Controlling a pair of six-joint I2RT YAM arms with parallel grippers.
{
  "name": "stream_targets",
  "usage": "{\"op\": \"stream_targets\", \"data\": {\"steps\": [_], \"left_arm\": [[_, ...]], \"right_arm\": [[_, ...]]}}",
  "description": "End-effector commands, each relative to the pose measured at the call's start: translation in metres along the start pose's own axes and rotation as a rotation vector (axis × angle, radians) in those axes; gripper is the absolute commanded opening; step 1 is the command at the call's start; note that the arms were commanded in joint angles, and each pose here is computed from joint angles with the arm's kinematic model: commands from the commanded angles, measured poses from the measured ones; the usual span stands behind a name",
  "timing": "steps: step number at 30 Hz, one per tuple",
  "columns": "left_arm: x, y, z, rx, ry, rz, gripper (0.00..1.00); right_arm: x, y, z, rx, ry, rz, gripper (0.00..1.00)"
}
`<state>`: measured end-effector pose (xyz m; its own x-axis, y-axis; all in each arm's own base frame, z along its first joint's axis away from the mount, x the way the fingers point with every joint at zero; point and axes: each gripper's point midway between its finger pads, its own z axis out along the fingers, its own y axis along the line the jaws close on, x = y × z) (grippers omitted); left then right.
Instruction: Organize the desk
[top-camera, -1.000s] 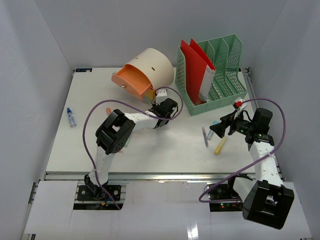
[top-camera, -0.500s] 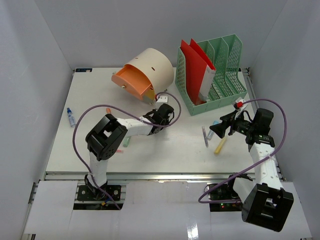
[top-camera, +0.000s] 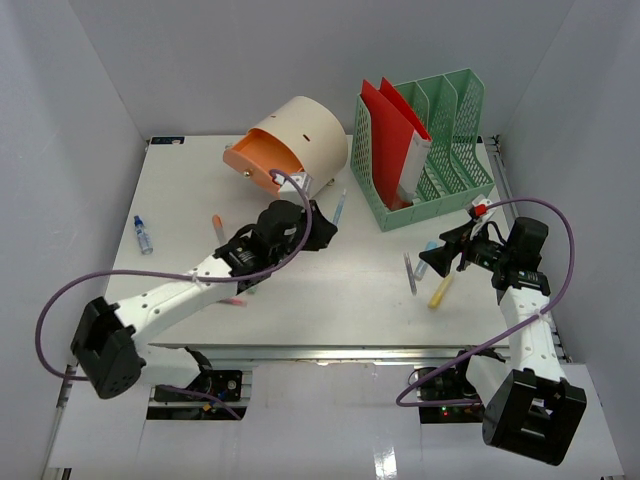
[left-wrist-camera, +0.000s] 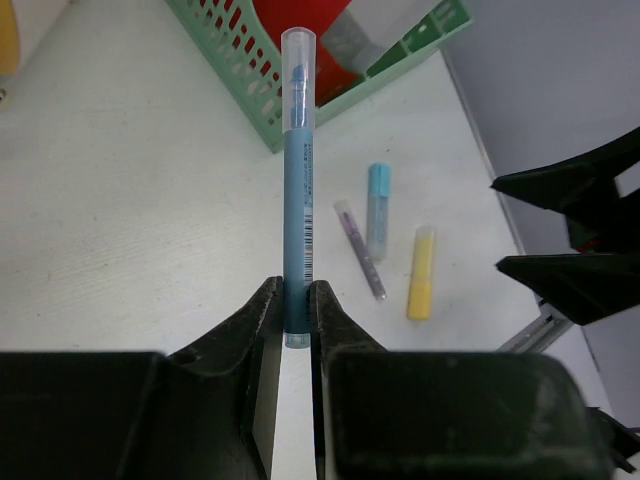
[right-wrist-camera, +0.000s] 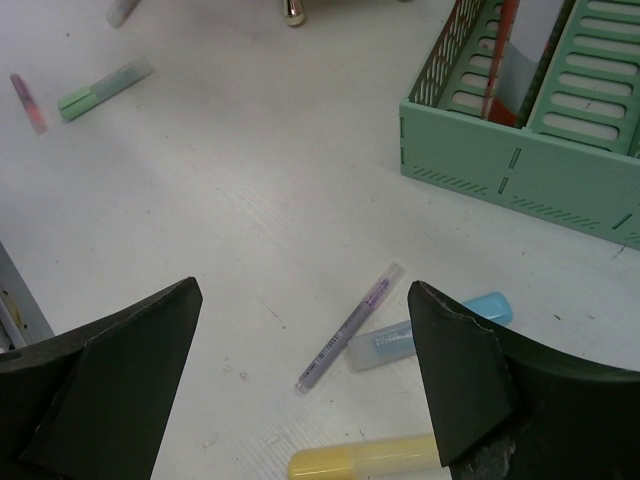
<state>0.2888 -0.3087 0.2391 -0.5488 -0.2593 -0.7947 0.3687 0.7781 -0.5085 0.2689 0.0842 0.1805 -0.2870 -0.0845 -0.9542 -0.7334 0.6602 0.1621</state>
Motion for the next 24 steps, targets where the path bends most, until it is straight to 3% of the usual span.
{"op": "stream_targets", "data": {"steps": [1,6,14,18,24], "left_arm": [[-0.077,0.016,-0.041,-0.083,-0.159,-0.04,0.01],[-0.136,0.066,-0.052,-0.198,-0.237,-0.133,0.01],[-0.177,0.129,-0.017,-0.311,-0.232,-0.317,0.02],[-0.195,0.132,-0.002,-0.32,-0.227,-0.414,0.03],[-0.184,0.139,0.022,-0.332,-0.147,-0.544,0.06]], "right_arm": [[-0.01,0.003,-0.001,-0.015,-0.031,-0.038,0.9],[-0.01,0.004,-0.001,-0.019,-0.032,-0.034,0.9],[-0.011,0.004,-0.002,-0.017,-0.033,-0.038,0.9],[-0.012,0.004,-0.002,-0.014,-0.035,-0.041,0.9],[-0.014,0.005,-0.002,-0.019,-0.039,-0.044,0.9]]}}
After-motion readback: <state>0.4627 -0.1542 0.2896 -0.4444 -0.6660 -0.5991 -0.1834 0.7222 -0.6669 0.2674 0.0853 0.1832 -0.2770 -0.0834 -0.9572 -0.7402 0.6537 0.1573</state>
